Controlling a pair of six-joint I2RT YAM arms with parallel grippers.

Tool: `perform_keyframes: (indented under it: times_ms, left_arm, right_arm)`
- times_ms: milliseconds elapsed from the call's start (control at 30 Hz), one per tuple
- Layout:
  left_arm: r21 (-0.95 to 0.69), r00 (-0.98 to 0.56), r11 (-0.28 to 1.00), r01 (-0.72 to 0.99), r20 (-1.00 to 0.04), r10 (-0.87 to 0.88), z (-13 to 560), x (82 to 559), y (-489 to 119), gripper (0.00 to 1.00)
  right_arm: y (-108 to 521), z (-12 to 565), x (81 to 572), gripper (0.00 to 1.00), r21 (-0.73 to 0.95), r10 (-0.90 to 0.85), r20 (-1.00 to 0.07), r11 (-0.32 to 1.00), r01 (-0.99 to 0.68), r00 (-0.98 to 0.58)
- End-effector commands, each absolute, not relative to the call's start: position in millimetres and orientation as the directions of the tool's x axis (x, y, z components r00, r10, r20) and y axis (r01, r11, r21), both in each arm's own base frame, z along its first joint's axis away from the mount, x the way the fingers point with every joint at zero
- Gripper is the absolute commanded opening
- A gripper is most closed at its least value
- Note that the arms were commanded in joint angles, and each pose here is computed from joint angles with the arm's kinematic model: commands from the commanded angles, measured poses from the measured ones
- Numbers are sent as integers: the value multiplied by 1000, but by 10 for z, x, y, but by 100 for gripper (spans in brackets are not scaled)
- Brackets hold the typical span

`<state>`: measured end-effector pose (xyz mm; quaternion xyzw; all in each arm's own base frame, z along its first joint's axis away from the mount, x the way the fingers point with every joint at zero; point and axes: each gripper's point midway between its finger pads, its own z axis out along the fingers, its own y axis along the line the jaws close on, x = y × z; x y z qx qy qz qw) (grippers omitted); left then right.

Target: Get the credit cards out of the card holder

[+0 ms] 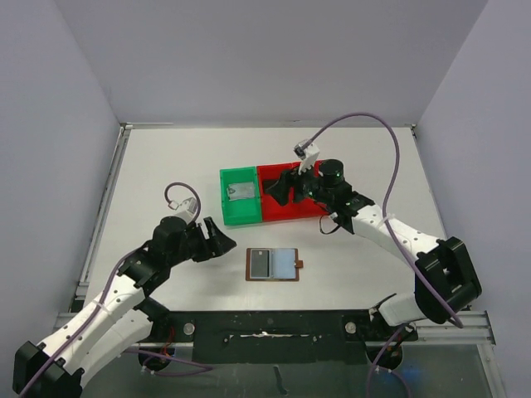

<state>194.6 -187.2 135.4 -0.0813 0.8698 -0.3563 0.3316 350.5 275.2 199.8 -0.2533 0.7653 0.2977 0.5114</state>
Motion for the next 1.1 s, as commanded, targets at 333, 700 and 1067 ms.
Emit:
perform_keyframes:
  times_ms: [333, 700, 1067]
  left_arm:
    - [-754, -839, 644, 129, -429, -335, 1297, 2023, -2239, 65]
    - [-771, -868, 626, 119, -386, -311, 1137, 2010, -2331, 63]
    - [-785, -906, 609, 117, -336, -259, 973, 2005, -2484, 57]
  right_arm:
    - [3069, 1022, 2418, 54, 662, 333, -514, 740, -118, -791]
    - [3143, 659, 2117, 40, 688, 301, -419, 721, -84, -857]
    - [3150, 428, 1979, 36, 687, 290, -351, 725, -34, -890]
